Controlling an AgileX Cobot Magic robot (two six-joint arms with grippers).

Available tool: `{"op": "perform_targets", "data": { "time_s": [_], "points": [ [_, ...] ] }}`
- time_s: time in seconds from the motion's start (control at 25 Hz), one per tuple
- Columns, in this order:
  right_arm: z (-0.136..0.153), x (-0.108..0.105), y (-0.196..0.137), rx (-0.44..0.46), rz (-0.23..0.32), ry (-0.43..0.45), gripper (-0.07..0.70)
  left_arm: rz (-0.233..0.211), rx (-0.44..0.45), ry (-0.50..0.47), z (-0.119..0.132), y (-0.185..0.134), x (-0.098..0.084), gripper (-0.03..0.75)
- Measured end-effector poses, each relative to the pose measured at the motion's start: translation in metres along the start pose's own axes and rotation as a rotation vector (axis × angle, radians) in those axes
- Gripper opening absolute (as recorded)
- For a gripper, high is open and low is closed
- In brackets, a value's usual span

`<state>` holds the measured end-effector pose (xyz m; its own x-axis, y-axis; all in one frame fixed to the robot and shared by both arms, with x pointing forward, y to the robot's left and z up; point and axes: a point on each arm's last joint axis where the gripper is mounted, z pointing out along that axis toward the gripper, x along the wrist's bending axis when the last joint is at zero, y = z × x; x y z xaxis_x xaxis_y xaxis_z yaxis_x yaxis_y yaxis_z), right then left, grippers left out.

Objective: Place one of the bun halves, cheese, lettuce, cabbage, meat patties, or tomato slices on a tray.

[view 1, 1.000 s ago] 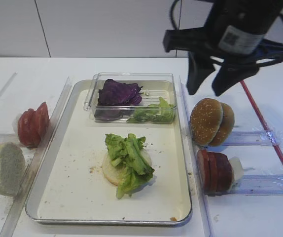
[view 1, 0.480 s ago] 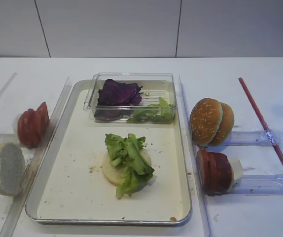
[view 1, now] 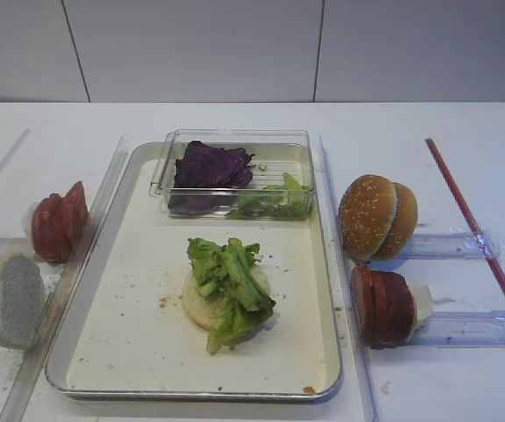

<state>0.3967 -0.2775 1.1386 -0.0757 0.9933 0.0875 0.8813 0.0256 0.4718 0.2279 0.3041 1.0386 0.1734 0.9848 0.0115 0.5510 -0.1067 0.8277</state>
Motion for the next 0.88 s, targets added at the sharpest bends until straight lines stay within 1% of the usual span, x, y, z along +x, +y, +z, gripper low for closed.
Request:
{"op": "perform_targets", "data": {
  "time_s": [0.08,0.24,0.4,0.6,0.68,0.76,0.88],
  "points": [
    [-0.003,-0.001,-0.014,-0.012,-0.019,0.001,0.354,0.000,0.000,0.000,0.000,0.000,0.000,0.340],
    [-0.008,-0.002,-0.044,-0.035,-0.037,0.002,0.352,0.000,0.000,0.000,0.000,0.000,0.000,0.339],
    [-0.016,-0.003,-0.078,-0.102,-0.042,0.004,0.352,0.000,0.000,0.000,0.000,0.000,0.000,0.340],
    [-0.022,-0.005,-0.119,-0.197,-0.074,0.007,0.352,0.000,0.000,0.000,0.000,0.000,0.000,0.340],
    [-0.022,-0.006,-0.132,-0.228,-0.088,0.006,0.352,0.000,0.000,0.000,0.000,0.000,0.000,0.340],
    [-0.024,-0.006,-0.142,-0.267,-0.114,0.003,0.352,0.000,0.000,0.000,0.000,0.000,0.000,0.340],
    [-0.022,-0.007,-0.156,-0.302,-0.150,-0.001,0.352,0.000,0.000,0.000,0.000,0.000,0.000,0.340]
  ]
}}
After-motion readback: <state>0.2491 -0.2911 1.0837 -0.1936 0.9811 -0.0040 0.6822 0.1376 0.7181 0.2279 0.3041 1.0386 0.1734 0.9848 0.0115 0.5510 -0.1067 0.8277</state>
